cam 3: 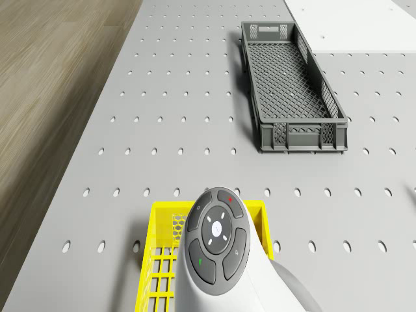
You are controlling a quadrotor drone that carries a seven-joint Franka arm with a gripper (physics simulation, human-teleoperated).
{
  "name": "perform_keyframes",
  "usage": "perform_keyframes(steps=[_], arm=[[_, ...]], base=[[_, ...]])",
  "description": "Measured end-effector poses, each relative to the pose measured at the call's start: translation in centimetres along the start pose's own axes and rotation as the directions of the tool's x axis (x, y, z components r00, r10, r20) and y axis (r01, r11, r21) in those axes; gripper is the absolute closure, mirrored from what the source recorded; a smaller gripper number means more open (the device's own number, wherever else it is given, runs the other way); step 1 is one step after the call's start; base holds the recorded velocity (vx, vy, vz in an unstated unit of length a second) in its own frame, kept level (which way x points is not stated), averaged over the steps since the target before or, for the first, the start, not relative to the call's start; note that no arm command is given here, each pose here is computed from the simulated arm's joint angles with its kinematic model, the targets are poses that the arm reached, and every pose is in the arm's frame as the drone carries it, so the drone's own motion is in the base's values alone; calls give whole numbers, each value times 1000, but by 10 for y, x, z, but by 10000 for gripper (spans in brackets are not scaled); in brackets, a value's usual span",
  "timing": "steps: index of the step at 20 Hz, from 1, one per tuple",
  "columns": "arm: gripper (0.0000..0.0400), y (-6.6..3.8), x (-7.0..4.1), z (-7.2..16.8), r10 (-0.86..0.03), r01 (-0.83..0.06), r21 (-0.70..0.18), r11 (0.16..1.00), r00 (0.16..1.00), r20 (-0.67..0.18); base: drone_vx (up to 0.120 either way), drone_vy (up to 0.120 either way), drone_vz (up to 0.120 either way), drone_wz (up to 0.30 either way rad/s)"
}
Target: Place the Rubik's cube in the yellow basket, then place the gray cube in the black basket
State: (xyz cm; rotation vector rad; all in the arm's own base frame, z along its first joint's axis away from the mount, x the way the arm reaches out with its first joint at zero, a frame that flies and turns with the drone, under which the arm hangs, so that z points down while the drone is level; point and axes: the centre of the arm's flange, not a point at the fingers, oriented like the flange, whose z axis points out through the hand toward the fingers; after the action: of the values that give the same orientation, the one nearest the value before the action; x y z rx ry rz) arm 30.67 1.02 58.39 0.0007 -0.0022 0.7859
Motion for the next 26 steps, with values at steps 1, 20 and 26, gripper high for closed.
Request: perform_keyframes(steps=[1, 20, 26], arm=[[75, 0, 0, 5, 0, 0, 0, 1000, 1000, 0], [31, 0, 0, 64, 1, -1, -1, 1000, 1000, -1], [7, 0, 0, 68, 0, 0, -1, 1000, 1000, 0]], base=[[0, 0, 0, 0], [0, 0, -25, 0], [0, 0, 60, 0]])
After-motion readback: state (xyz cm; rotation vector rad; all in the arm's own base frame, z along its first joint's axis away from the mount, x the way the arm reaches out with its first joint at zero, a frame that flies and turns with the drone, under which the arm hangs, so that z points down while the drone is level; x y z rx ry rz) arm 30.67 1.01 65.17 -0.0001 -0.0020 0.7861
